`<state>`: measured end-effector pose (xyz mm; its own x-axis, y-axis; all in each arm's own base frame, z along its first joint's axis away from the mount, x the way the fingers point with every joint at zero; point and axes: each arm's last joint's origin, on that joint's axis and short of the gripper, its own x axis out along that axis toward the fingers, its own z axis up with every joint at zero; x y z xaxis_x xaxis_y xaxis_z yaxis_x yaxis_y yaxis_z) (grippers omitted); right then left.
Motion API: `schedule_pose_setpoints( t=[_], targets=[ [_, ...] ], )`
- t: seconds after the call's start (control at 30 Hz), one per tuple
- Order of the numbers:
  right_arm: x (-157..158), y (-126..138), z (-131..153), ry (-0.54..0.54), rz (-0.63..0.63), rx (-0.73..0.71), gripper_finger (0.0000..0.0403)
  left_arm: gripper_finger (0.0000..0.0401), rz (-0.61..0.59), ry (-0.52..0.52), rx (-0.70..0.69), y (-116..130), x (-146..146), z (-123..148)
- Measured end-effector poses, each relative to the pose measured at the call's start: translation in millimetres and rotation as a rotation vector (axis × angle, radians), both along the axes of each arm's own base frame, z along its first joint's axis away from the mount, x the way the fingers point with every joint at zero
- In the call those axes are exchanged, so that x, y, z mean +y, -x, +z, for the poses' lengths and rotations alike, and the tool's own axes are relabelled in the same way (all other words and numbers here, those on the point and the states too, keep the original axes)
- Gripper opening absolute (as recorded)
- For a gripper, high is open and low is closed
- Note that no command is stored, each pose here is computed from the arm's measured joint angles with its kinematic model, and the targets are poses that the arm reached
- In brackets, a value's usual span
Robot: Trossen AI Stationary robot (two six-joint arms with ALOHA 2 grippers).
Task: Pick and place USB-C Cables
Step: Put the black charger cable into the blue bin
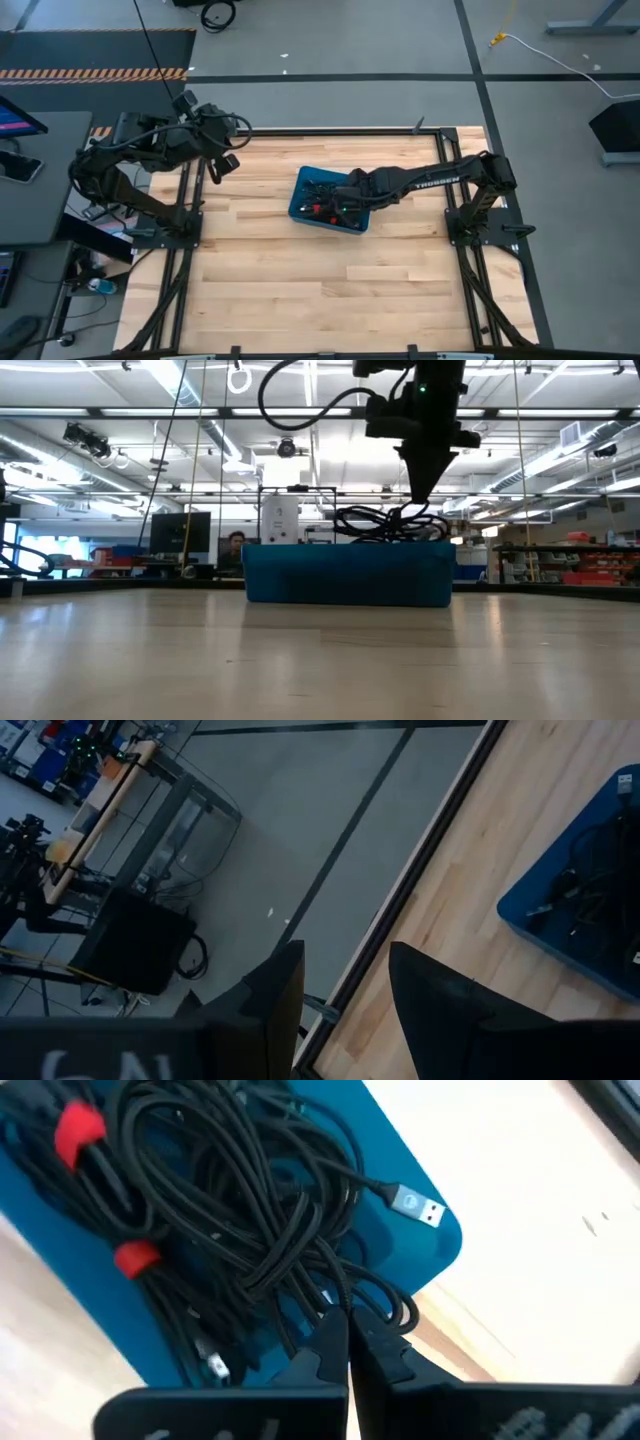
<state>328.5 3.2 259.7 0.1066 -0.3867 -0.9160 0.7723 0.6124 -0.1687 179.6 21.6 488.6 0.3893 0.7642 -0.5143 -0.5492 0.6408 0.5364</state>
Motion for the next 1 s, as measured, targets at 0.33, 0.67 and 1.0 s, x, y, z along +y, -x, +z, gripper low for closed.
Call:
schedule_pose_setpoints(
  t=[0.33,0.67,1.0],
  targets=[
    [16.6,-3.2,-0.2,-0.039,-0.01,-0.063,0.0,0.0155,0.0,0.0,0.0,0.0,0.0,0.0],
    [27.9,5.4,-34.3,-0.095,-0.03,-0.032,0.0,0.0155,0.0,0.0,-0.001,0.0,0.0,0.0],
    [23.1,-1.6,-39.0,-0.092,-0.015,-0.103,0.0,0.0155,0.003,0.004,-0.005,-0.1,0.0,0.0]
  ],
)
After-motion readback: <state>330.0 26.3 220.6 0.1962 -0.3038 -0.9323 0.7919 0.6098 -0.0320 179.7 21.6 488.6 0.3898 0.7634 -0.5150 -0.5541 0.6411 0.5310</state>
